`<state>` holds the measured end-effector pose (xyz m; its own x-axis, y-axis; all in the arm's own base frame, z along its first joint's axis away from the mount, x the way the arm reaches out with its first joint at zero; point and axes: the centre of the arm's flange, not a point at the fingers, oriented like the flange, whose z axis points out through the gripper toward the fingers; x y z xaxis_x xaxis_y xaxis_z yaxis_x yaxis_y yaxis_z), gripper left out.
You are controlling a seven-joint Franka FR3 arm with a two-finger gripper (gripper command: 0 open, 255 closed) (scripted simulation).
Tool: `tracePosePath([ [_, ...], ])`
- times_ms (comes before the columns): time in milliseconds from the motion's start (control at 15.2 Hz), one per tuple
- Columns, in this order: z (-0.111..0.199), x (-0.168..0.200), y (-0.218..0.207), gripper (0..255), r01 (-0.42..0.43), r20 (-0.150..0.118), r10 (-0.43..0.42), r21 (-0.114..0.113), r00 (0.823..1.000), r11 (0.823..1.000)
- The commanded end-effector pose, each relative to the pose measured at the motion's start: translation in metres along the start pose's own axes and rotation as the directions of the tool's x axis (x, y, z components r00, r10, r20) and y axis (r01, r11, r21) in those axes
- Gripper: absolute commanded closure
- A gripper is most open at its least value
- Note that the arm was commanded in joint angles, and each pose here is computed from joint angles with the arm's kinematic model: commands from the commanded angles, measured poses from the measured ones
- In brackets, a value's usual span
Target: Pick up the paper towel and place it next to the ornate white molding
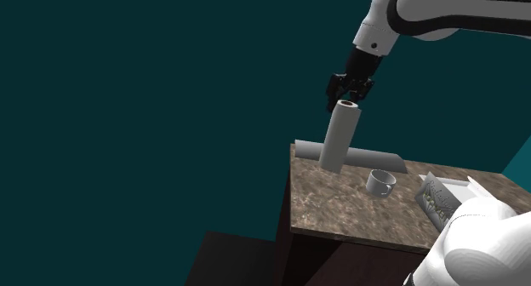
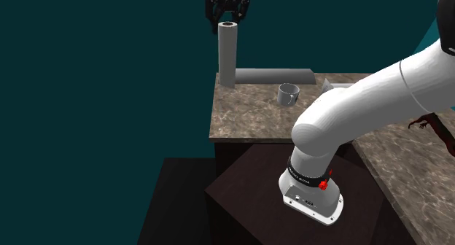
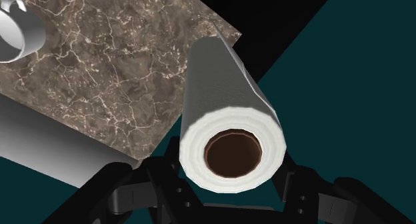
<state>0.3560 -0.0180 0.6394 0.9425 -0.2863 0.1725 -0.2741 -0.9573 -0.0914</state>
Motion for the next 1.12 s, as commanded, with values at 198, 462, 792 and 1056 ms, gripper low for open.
tracePosePath([
  [198, -0.026, 0.005, -0.004, 255, 0.0, 0.0, 0.0, 0.0, 1.0, 1.0],
  [462, -0.047, 0.008, -0.006, 255, 0.0, 0.0, 0.0, 0.0, 1.0, 1.0],
  [792, -0.056, 0.006, 0.046, 255, 0.0, 0.0, 0.0, 0.0, 1.0, 1.0],
  [1056, -0.062, 0.002, 0.099, 255, 0.0, 0.0, 0.0, 0.0, 1.0, 1.0],
])
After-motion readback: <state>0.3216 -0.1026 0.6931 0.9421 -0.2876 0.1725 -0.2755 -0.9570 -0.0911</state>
